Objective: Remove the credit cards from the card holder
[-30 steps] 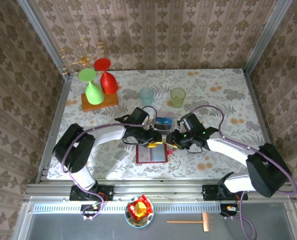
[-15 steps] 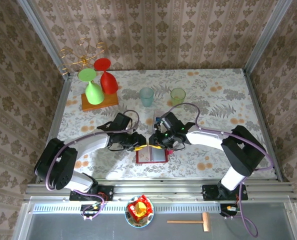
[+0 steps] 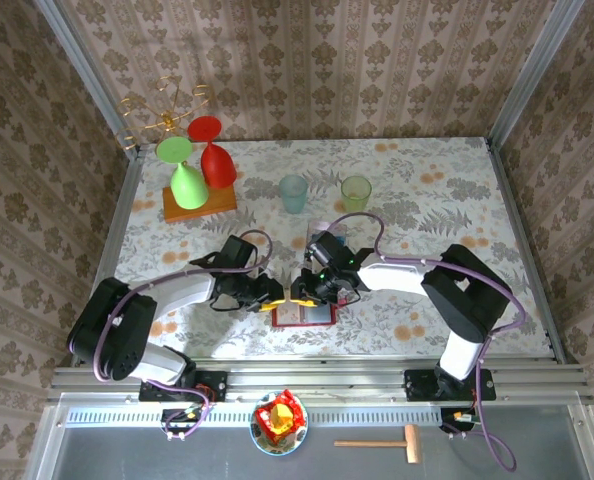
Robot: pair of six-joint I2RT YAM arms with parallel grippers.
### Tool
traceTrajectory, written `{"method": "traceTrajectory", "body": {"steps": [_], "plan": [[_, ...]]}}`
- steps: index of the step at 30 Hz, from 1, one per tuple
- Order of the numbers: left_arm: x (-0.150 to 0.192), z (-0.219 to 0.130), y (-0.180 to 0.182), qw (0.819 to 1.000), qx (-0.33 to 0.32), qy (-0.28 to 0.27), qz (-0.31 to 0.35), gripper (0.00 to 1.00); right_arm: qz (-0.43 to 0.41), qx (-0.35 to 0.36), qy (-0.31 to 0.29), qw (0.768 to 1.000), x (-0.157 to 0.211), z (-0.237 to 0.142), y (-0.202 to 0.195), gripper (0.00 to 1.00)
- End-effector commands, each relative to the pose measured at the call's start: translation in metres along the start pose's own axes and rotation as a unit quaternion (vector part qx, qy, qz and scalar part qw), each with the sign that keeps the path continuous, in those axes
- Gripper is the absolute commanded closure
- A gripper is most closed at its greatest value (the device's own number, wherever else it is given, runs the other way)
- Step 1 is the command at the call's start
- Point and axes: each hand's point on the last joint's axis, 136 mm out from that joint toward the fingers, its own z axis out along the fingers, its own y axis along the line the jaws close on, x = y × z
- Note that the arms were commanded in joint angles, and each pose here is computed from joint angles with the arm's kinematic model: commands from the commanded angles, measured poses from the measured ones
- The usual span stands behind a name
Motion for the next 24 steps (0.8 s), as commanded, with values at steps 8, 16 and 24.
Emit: {"method": "traceTrajectory", "body": {"steps": [8, 16, 24], "plan": [[0.002, 0.006, 0.016, 1.000, -0.005, 0.012, 0.001, 0.71, 0.002, 0.011, 0.013, 1.000, 0.001, 0.010, 0.002, 0.73], [0.002, 0.006, 0.020, 1.000, -0.006, 0.014, -0.003, 0.73, 0.000, 0.024, 0.016, 1.000, 0.002, 0.011, -0.001, 0.73], [0.003, 0.006, 0.022, 1.000, -0.007, 0.016, -0.004, 0.73, -0.005, 0.047, 0.022, 0.999, 0.005, 0.014, -0.008, 0.73]]}}
